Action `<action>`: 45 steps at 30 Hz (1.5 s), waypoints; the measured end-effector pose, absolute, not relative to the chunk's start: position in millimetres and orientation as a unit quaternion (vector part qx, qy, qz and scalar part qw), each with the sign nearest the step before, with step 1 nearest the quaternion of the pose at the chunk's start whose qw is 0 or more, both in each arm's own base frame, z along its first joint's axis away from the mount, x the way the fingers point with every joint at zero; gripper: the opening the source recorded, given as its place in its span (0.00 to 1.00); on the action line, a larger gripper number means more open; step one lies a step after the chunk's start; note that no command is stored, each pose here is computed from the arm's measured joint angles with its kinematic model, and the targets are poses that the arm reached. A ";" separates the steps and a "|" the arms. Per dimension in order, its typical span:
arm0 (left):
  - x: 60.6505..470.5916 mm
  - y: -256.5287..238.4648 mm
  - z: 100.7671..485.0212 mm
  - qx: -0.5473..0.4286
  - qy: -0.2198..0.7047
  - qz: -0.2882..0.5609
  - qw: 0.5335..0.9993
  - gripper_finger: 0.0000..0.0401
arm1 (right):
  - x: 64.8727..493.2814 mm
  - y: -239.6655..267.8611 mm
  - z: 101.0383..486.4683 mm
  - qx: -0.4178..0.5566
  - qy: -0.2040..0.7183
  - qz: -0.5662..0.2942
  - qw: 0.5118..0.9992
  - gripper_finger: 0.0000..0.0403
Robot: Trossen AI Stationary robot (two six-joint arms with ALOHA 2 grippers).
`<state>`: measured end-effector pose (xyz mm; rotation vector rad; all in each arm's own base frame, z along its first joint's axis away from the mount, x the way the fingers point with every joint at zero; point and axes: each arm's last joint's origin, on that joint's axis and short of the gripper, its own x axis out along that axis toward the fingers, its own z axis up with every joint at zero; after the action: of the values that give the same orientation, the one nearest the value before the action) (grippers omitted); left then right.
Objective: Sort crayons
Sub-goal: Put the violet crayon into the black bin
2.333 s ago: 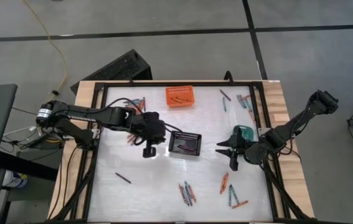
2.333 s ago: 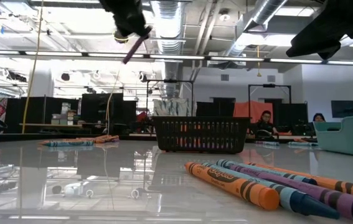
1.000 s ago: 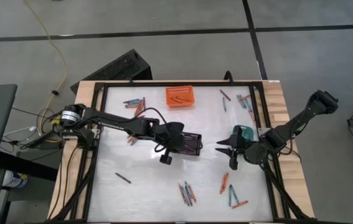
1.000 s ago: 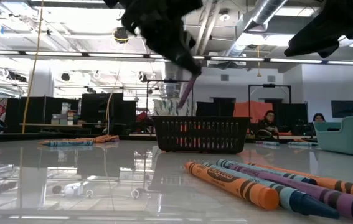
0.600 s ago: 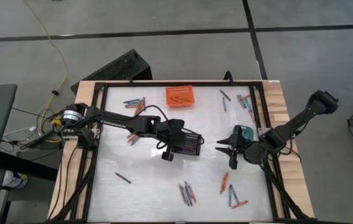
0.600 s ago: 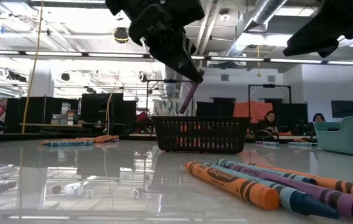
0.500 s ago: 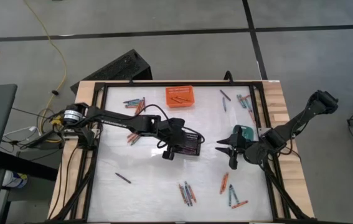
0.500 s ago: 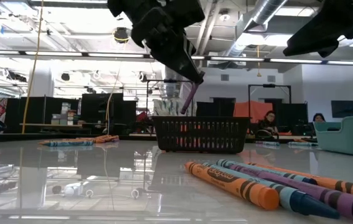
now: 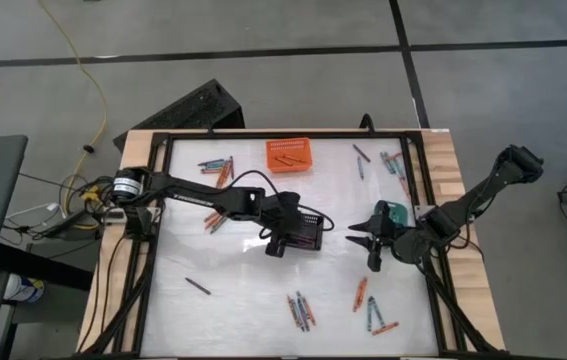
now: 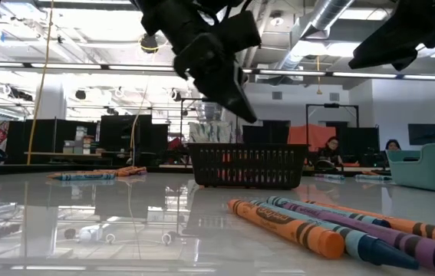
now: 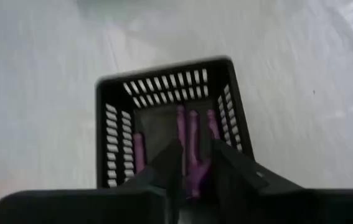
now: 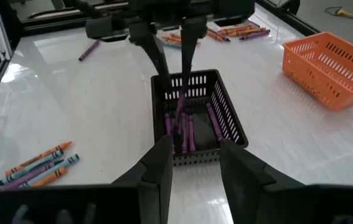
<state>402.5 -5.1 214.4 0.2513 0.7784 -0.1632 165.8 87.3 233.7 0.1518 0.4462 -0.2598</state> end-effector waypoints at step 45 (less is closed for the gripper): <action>214.2 -179.5 189.9 0.124 0.673 -0.088 0.724 0.46 | 166.5 88.5 234.8 0.069 0.219 -0.116 0.966 0.32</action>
<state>214.2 -179.5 189.9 0.2735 1.4841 -0.1944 166.5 88.5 234.8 0.1404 0.4422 -0.2353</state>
